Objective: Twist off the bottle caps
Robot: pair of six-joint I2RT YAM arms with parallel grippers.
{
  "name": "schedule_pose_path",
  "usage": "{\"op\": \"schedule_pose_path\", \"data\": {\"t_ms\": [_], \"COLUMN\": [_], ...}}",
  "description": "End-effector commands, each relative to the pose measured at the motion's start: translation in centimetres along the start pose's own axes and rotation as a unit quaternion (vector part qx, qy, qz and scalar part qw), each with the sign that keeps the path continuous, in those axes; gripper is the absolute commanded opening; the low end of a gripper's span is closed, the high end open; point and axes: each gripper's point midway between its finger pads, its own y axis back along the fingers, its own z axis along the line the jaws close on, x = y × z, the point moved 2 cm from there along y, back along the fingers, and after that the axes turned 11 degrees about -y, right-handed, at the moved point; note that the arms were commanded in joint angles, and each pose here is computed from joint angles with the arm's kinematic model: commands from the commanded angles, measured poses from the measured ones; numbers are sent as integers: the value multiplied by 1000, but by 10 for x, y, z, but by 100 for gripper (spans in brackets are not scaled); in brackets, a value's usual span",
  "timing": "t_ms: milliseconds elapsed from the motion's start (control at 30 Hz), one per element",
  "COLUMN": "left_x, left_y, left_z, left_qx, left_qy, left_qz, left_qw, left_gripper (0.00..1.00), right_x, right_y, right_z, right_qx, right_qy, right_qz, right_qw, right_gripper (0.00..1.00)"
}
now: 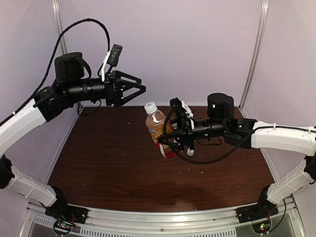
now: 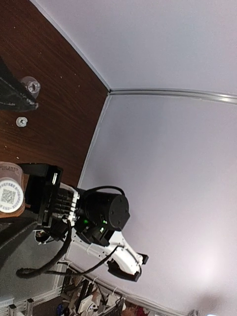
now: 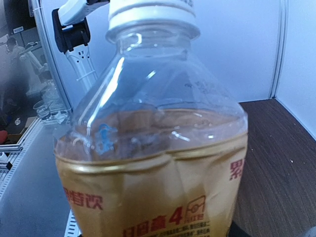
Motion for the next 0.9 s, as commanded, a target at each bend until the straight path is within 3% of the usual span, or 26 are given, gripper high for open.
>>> {"op": "schedule_pose_path", "data": {"t_ms": [0,467,867], "left_x": [-13,-1,18], "left_y": [9,-5,-9], "left_z": [-41,-57,-64], "left_qx": [152,272,326], "left_qy": [-54,-84,-56], "left_qz": [-52,-79,-84], "left_qw": [986,955,940], "left_gripper": [75,75,63], "right_x": [-13,-17,-20], "right_y": [6,1,0], "right_z": [28,50,55], "right_qx": [-87,-199,-229], "right_qy": [4,-32,-34], "right_qz": [-13,-6,-13], "right_qw": [996,979,973], "right_gripper": [44,44,44]}}
